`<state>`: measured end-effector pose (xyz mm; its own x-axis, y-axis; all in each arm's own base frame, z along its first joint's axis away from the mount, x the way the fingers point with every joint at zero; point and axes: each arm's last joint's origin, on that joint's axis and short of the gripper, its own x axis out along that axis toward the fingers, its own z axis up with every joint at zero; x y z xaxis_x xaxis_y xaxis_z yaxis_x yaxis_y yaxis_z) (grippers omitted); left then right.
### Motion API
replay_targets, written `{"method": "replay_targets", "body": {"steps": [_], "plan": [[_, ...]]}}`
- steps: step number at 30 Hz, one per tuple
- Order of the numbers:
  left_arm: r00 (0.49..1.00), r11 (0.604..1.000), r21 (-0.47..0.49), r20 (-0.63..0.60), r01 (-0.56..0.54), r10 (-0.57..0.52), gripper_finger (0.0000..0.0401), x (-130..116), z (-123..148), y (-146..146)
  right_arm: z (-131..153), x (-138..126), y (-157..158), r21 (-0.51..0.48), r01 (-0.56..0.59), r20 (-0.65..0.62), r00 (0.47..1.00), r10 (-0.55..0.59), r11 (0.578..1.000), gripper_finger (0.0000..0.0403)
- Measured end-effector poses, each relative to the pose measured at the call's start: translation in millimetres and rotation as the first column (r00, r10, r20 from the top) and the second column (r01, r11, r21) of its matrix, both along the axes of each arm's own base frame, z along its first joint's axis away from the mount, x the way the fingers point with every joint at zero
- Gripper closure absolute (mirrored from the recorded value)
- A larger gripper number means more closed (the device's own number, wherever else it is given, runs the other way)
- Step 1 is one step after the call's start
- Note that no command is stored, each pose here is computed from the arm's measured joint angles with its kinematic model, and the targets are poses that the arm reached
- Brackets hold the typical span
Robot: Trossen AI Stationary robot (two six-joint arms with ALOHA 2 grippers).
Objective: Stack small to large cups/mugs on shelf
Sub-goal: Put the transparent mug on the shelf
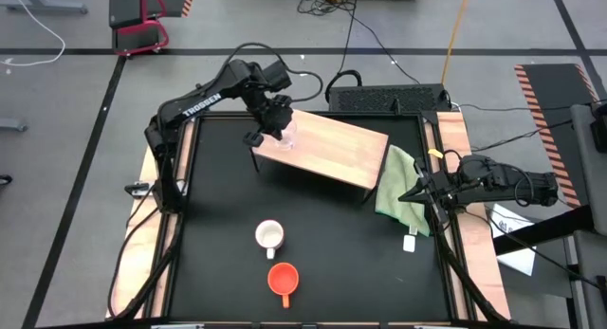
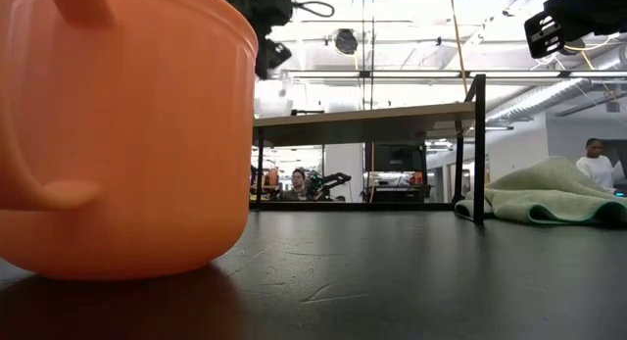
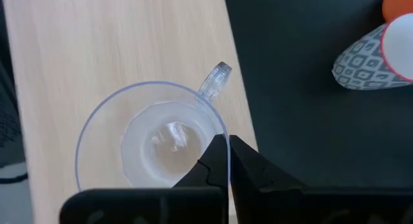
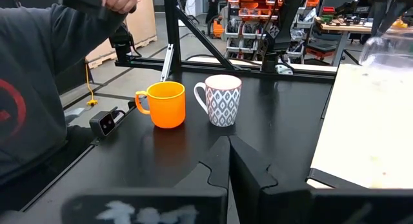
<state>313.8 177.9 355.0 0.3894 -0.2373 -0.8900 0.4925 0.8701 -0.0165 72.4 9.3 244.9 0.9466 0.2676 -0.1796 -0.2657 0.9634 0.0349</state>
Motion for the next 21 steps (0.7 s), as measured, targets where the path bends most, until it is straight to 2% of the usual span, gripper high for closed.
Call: {"method": "replay_targets", "body": {"steps": [21], "plan": [[1.000, 1.000, -0.007, -0.004, -0.030, 0.030, 0.0401, -1.1, -5.1, 5.3, 0.0, 0.0, 0.0, 0.000, 0.000, 0.000, 1.000, 0.000, 1.000, 0.0403]]}}
